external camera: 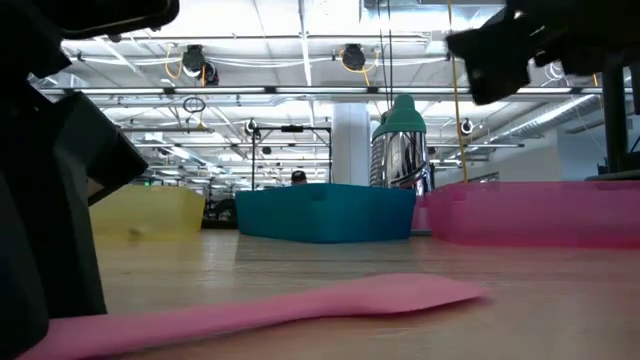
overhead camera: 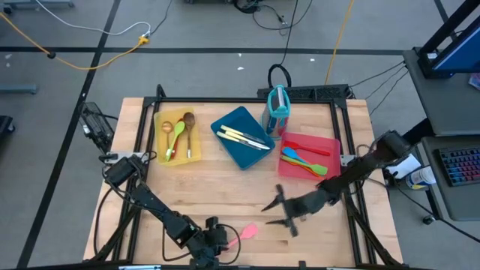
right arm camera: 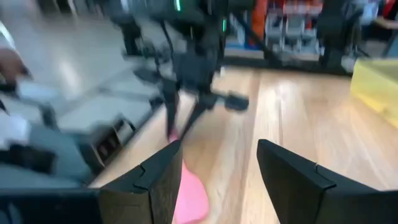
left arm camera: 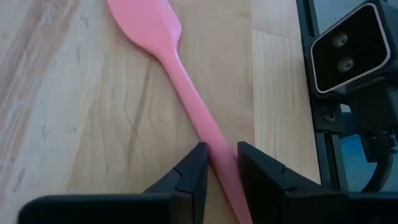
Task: Pick & Place Kitchen Items
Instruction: Put the pink spatula into the pink bin
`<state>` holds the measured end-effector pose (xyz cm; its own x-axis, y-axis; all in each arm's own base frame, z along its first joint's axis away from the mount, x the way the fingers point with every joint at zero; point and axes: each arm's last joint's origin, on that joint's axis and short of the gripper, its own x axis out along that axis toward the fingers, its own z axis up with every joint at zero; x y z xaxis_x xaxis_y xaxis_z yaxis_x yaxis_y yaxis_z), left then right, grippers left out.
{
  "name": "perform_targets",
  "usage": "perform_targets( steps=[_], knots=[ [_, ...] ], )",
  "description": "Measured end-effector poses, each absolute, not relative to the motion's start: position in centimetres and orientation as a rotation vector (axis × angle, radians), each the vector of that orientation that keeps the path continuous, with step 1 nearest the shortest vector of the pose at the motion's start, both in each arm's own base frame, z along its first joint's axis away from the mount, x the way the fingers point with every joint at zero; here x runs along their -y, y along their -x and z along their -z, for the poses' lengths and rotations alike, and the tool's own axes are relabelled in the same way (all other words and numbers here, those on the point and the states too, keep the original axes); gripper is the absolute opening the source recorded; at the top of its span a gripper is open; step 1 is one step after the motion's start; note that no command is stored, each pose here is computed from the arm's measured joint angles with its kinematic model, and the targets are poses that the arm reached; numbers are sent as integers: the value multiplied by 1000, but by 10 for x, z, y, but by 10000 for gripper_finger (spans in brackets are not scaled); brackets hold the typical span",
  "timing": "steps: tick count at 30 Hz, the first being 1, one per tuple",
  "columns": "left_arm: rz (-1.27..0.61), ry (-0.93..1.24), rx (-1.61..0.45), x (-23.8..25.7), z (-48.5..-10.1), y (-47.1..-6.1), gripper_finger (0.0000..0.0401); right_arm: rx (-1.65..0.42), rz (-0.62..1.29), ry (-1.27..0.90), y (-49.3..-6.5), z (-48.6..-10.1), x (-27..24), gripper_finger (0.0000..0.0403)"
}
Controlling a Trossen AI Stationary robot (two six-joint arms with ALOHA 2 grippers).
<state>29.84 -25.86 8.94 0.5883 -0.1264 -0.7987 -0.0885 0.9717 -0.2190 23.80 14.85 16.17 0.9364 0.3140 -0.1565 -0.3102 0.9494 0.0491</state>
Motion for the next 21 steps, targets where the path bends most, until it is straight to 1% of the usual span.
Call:
perform_targets(
  steps=[4, 7, 11, 16, 21],
  knots=[
    [4, 291, -974, 259, -89, -297, 115, -274, -316, 54, -267, -153, -167, 201],
    [1, 295, -969, 260, -89, -296, 122, -333, -371, 60, -286, -142, -180, 201],
    [-19, 285, -951, 259, -89, -297, 113, -377, -422, 63, -302, -125, -193, 201],
    [-29, 284, -941, 258, -89, -298, 94, -429, -374, 49, -318, -103, -193, 201],
    [-24, 277, -933, 258, -89, -298, 91, -491, -364, 9, -324, -83, -188, 203]
  ],
)
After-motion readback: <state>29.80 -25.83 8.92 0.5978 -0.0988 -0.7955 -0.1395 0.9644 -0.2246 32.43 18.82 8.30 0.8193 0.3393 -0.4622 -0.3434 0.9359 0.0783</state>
